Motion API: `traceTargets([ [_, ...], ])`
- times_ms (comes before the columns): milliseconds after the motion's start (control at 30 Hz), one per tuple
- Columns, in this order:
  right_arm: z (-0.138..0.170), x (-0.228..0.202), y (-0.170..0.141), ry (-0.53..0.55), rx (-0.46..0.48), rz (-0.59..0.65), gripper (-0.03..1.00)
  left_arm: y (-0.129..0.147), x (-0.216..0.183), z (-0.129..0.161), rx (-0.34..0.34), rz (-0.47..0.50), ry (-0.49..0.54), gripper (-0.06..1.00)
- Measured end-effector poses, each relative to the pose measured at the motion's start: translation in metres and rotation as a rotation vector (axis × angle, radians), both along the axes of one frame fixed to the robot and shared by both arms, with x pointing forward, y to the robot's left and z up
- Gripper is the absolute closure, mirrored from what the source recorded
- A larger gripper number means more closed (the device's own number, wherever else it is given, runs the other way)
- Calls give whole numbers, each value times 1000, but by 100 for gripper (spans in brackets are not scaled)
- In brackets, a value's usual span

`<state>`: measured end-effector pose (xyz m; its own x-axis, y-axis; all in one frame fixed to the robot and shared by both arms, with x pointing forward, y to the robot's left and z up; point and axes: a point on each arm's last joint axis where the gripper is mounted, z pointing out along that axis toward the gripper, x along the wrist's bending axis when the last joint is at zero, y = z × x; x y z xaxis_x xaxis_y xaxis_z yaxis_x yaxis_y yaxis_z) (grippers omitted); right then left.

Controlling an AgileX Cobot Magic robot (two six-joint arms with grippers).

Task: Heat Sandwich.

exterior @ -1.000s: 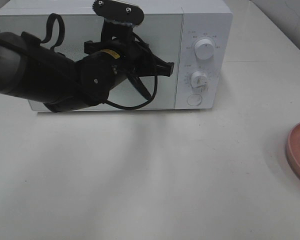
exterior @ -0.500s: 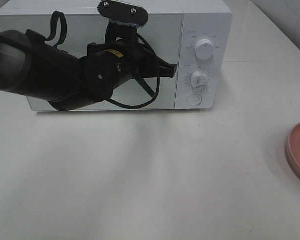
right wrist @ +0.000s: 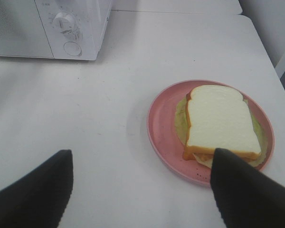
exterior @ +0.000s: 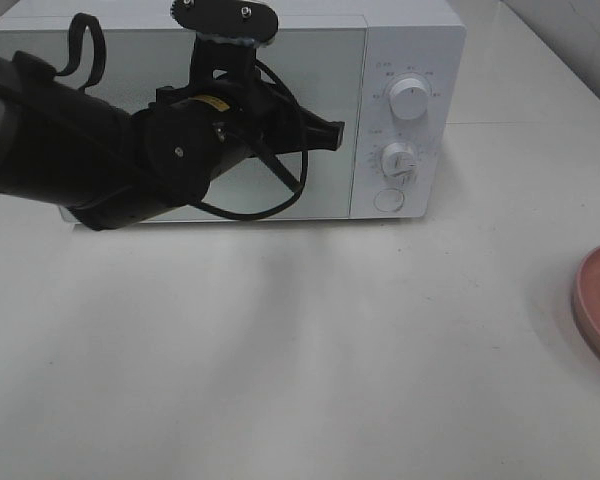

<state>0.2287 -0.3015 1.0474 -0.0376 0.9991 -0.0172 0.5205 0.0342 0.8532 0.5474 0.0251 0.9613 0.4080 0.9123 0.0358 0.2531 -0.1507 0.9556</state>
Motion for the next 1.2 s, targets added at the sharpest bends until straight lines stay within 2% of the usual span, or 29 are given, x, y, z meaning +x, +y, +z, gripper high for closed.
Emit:
traceTargets([
  [100, 0, 0, 0, 0, 0, 0, 20, 2, -9, 0, 11, -16, 9, 94],
  [200, 0, 0, 0, 0, 0, 0, 20, 6, -23, -5, 36, -45, 51, 86],
  [267, 0, 0, 0, 0, 0, 0, 20, 11, -29, -6, 47, -59, 78, 70],
  [300, 0, 0, 0, 0, 0, 0, 20, 16, -36, -7, 57, -72, 109, 39],
  [333, 0, 0, 0, 0, 0, 0, 20, 16, -36, -7, 57, -72, 109, 39],
  [433, 0, 0, 0, 0, 0, 0, 20, 24, -47, -7, 75, -100, 155, 3],
  [467, 0, 0, 0, 0, 0, 0, 20, 26, -50, -7, 83, -110, 167, 0],
  [700, 0, 0, 0, 0, 0, 0, 20, 35, -70, 2, 117, -200, 246, -4],
  [767, 0, 0, 0, 0, 0, 0, 20, 39, -77, 10, 118, -256, 310, -4],
  [867, 0, 0, 0, 0, 0, 0, 20, 45, -80, 14, 117, -284, 365, -4],
  [900, 0, 0, 0, 0, 0, 0, 20, 54, -79, 16, 116, -302, 432, -4],
  [967, 0, 0, 0, 0, 0, 0, 20, 65, -77, 17, 112, -308, 502, -4],
  [1000, 0, 0, 0, 0, 0, 0, 20, 65, -77, 17, 112, -308, 502, -4],
  [1133, 0, 0, 0, 0, 0, 0, 20, 103, -68, 24, 100, -285, 636, -4],
  [1200, 0, 0, 0, 0, 0, 0, 20, 110, -68, 25, 100, -277, 663, -4],
])
